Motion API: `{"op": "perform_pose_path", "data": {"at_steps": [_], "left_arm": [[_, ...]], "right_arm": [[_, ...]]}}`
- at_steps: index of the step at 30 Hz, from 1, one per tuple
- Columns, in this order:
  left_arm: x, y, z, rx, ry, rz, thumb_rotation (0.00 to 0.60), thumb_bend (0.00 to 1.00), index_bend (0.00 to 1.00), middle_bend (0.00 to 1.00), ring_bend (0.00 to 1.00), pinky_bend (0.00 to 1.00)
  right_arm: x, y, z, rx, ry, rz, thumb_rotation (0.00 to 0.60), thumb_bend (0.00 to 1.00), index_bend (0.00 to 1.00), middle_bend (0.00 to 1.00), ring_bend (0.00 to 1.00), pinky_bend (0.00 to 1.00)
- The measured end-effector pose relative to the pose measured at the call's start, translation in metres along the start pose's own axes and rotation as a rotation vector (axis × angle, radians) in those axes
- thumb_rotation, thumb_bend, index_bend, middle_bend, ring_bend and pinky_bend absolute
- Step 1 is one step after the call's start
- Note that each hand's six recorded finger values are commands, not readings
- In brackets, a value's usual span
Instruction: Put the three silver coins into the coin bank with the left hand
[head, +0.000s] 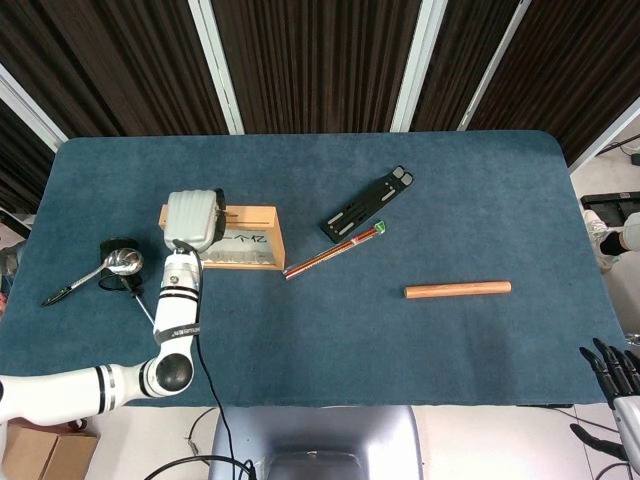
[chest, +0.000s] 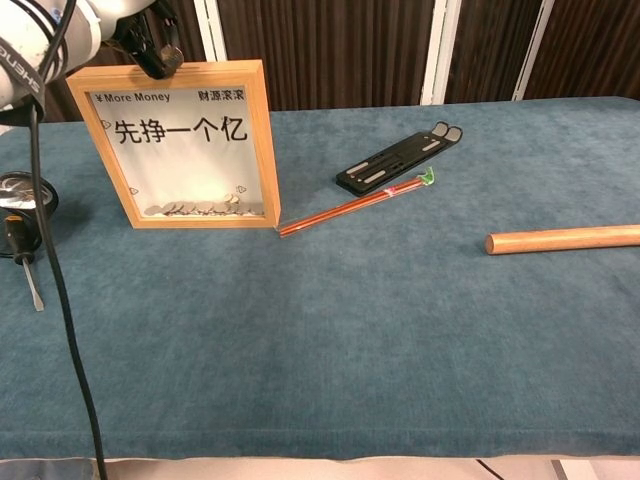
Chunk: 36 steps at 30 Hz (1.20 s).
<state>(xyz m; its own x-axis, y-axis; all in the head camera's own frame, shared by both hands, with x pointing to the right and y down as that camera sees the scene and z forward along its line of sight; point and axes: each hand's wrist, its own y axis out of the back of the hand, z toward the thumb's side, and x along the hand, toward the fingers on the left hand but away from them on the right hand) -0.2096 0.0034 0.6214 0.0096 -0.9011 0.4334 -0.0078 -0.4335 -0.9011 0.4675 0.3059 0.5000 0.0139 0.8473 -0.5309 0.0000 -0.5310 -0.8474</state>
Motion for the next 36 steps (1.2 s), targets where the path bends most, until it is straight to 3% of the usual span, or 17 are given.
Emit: {"op": "perform_pose_path", "data": {"at_steps": [25, 30, 32, 34, 36], "left_arm": [[-0.004, 0.007, 0.004, -0.023, -0.026, 0.026, 0.600, 0.44, 0.45, 1.00, 1.00, 1.00], [-0.014, 0.019, 0.012, -0.065, -0.080, 0.064, 0.600, 0.43, 0.32, 1.00, 1.00, 1.00], [-0.025, 0.026, 0.015, -0.085, -0.117, 0.080, 0.600, 0.42, 0.26, 0.93, 0.96, 0.98], [-0.040, 0.033, 0.016, -0.107, -0.159, 0.093, 0.600, 0.42, 0.24, 0.78, 0.84, 0.91], [-0.056, 0.039, 0.014, -0.129, -0.198, 0.102, 0.600, 0.42, 0.21, 0.56, 0.59, 0.73]], "right_arm": [[0.001, 0.000, 0.000, 0.001, -0.001, 0.002, 0.600, 0.22, 0.00, 0.00, 0.00, 0.00], [0.000, -0.001, 0.000, 0.004, -0.001, 0.007, 0.600, 0.22, 0.00, 0.00, 0.00, 0.00], [0.000, -0.002, 0.001, 0.006, 0.002, 0.009, 0.600, 0.22, 0.00, 0.00, 0.00, 0.00], [0.000, -0.002, 0.002, 0.008, 0.006, 0.010, 0.600, 0.22, 0.00, 0.00, 0.00, 0.00], [0.001, -0.003, 0.003, 0.010, 0.010, 0.008, 0.600, 0.22, 0.00, 0.00, 0.00, 0.00]]}}
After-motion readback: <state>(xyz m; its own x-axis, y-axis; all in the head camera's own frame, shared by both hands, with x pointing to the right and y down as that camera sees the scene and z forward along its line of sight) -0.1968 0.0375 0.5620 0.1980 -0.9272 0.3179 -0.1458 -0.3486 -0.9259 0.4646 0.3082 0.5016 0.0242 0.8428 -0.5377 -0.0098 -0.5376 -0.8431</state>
